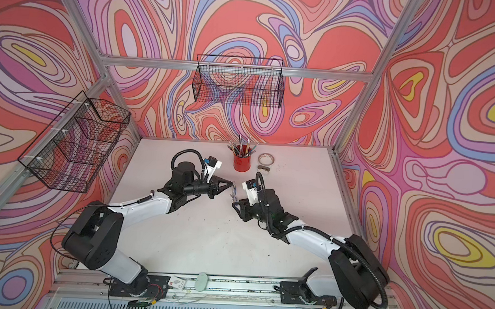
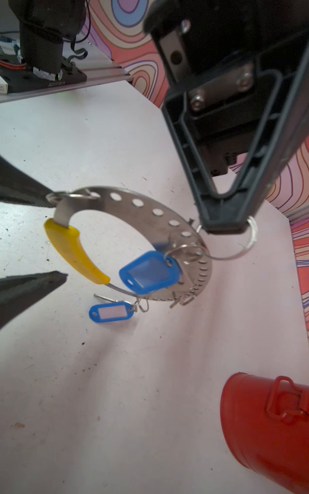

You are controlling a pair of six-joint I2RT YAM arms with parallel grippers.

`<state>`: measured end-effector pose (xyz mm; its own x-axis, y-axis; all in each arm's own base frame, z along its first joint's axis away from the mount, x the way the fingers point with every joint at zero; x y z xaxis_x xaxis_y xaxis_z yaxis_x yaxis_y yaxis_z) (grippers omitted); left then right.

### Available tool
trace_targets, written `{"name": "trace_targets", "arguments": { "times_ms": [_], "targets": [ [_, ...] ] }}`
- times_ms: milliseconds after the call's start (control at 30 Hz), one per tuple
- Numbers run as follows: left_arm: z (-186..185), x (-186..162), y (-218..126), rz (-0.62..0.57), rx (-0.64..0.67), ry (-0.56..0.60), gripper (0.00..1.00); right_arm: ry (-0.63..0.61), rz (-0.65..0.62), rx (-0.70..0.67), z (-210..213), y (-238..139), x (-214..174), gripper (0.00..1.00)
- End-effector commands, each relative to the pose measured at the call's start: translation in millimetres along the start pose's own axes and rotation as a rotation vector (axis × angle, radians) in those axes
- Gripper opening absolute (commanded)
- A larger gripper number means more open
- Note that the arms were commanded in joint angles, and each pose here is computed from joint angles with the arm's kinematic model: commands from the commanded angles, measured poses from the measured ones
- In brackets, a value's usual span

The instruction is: Put the keys on the keyring

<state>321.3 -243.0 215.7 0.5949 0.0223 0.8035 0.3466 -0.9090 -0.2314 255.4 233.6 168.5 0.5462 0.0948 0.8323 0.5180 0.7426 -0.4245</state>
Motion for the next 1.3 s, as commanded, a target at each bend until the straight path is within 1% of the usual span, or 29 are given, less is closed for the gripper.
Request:
{"name": "trace_targets", "arguments": {
  "times_ms": [0,200,300,433,500,567,667,833,967,1133,1267],
  "targets": [
    [-2.2,14.5,1.2,-0.021,0.001,-0.017,0.0,-0.007,-0.043,-0.005,1.2,2.4,-3.6,0.49],
    [-6.0,18.3,-1.0,-0.029,-0.005,-0.029,0.0,-0.014,-0.123,-0.044,-3.9,7.8,-2.0,0.48],
    [-7.2,19.3,-2.2,-0.033,-0.003,-0.033,0.0,-0.002,-0.178,-0.042,-4.7,9.4,-1.2,0.44],
    [-9.4,20.6,-2.9,-0.037,-0.009,-0.04,0.0,0.001,-0.21,-0.052,-6.0,14.1,-4.6,0.38],
    [-10.5,21.6,-3.4,-0.038,-0.01,-0.042,0.0,0.003,-0.211,-0.048,-7.0,18.0,-7.5,0.29],
    [-11.2,23.9,-4.1,-0.043,-0.005,-0.04,0.0,0.006,-0.206,-0.047,-8.4,21.3,-10.3,0.23],
    [-12.4,26.8,-5.5,-0.052,0.003,-0.038,0.0,0.014,-0.221,-0.051,-9.1,18.3,-14.2,0.17],
    [-12.6,27.0,-6.5,-0.039,0.009,-0.044,0.0,0.023,-0.227,-0.051,-8.4,14.3,-14.2,0.01],
    [-11.0,25.4,-10.2,-0.048,0.022,-0.048,0.0,0.022,-0.23,-0.076,-6.1,0.7,-8.7,0.0],
    [-1.5,20.3,-10.1,-0.038,0.038,-0.086,0.0,0.023,-0.198,-0.114,-3.4,-17.4,-4.5,0.0],
    [3.8,21.1,-11.1,-0.055,0.035,-0.11,0.13,0.051,-0.148,-0.141,-1.6,-25.5,-0.3,0.0]
  ]
}}
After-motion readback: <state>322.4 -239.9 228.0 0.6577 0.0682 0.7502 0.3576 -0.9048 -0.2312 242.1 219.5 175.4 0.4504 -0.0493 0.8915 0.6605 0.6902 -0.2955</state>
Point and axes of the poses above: each gripper's point midway between its finger pads, its own y axis out along the fingers, its own z axis along the line the jaws close on, x = y × z, the point moved 6 cm from there along -y, back along the fingers, and after that the axes turned 5 degrees about -y, right-handed, at the moved point
